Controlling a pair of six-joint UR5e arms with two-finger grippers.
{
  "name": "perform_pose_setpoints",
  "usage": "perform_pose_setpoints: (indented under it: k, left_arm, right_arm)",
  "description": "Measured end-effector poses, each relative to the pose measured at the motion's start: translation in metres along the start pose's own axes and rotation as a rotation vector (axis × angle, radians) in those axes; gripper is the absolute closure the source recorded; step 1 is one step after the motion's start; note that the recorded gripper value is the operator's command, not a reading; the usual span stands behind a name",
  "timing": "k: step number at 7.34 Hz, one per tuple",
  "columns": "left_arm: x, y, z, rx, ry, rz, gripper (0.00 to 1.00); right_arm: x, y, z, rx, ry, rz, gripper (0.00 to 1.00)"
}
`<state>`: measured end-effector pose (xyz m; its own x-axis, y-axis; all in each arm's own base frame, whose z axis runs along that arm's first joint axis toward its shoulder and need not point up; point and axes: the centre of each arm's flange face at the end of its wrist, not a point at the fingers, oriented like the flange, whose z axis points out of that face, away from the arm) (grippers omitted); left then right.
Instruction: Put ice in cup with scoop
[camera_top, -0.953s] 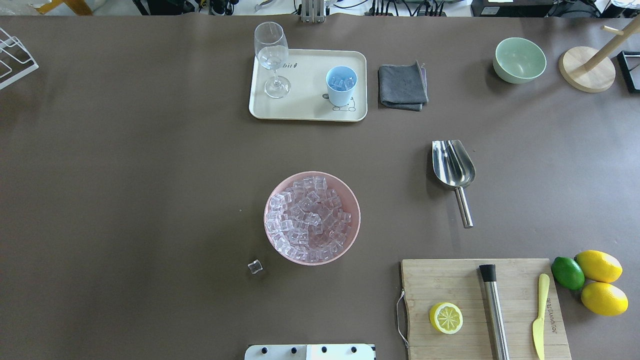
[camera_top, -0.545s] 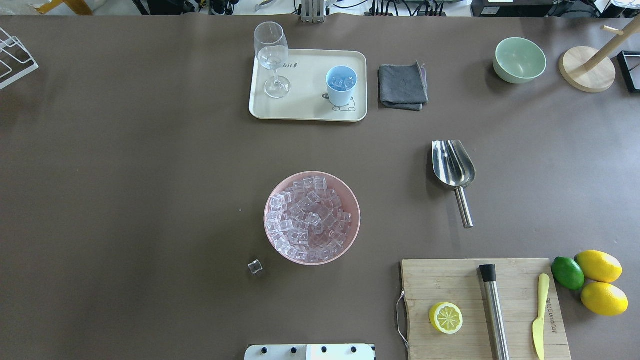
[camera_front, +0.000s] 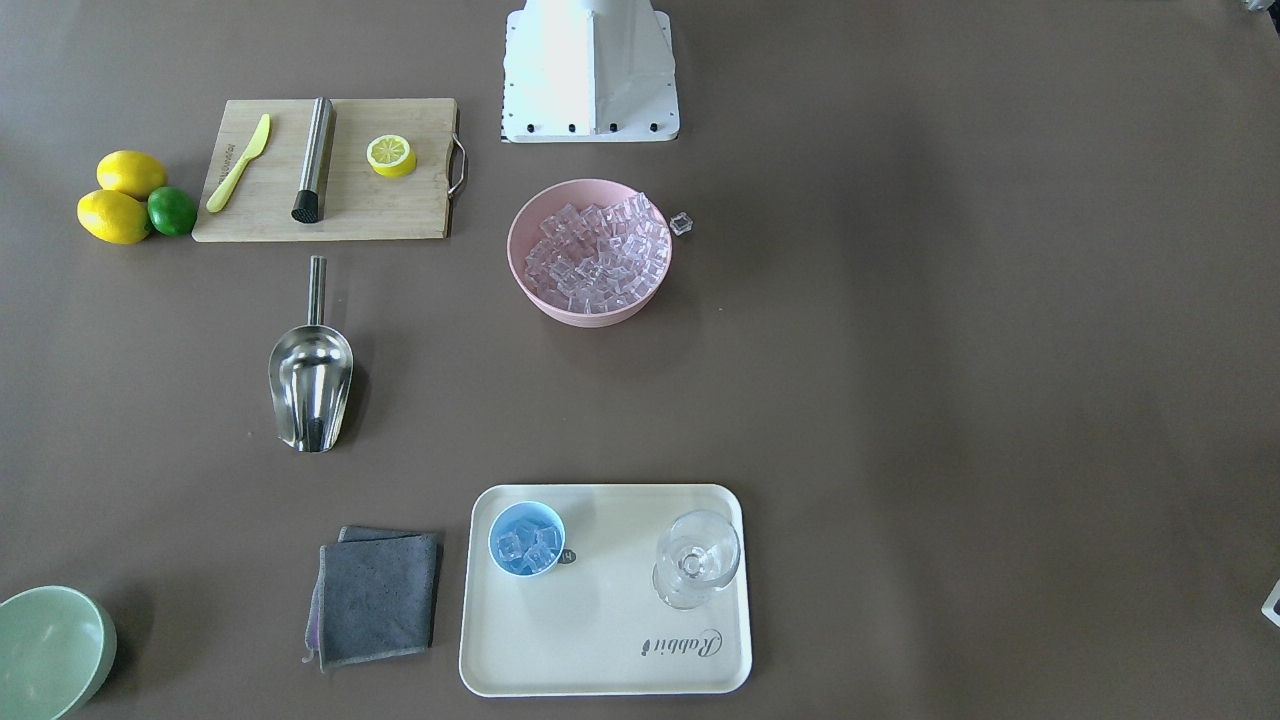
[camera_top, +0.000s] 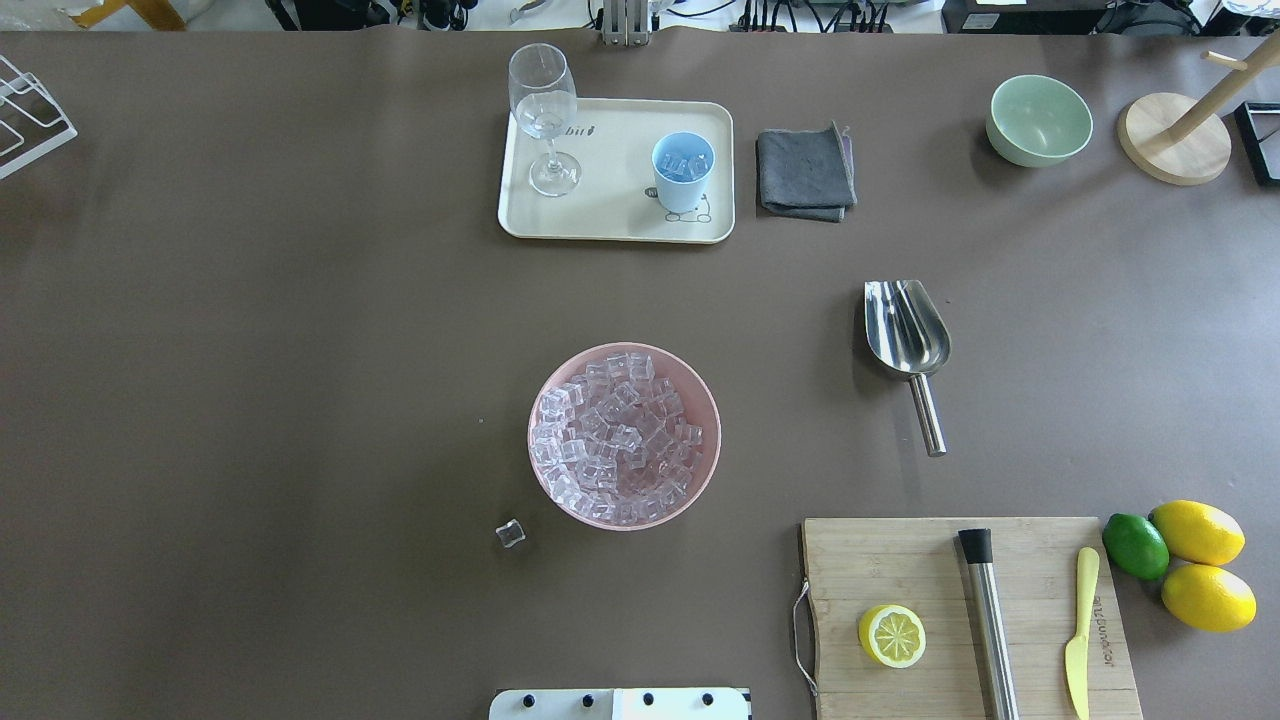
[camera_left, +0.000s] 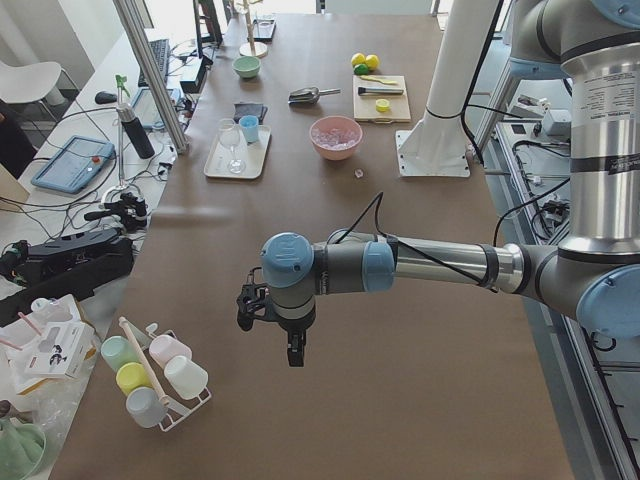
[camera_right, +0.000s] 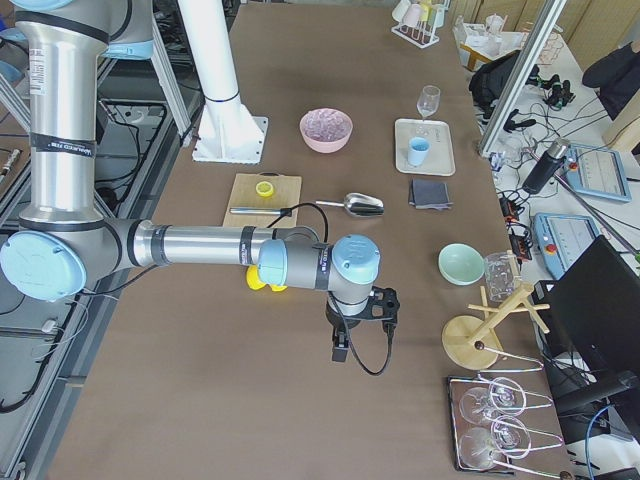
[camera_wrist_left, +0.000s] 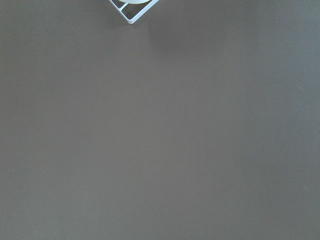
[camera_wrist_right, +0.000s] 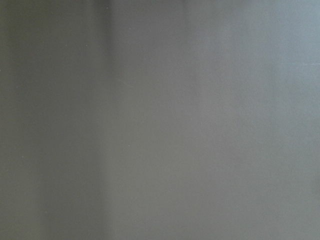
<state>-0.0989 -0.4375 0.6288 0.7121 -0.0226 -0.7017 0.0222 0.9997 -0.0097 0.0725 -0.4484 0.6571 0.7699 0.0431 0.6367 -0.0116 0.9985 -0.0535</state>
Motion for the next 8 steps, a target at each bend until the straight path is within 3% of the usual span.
perform_pose_setpoints:
  k: [4, 8]
  left_arm:
    - [0.001, 0.0, 0.001, -0.003, 0.0, 0.003, 0.02]
    - [0.001, -0.001, 0.001, -0.003, 0.0, 0.001, 0.02]
  right_arm:
    - [0.013, -0.008, 0.015, 0.05, 0.005, -0.041, 0.0]
    - [0.024, -0.003, 0.028, 0.049, 0.005, -0.051, 0.0]
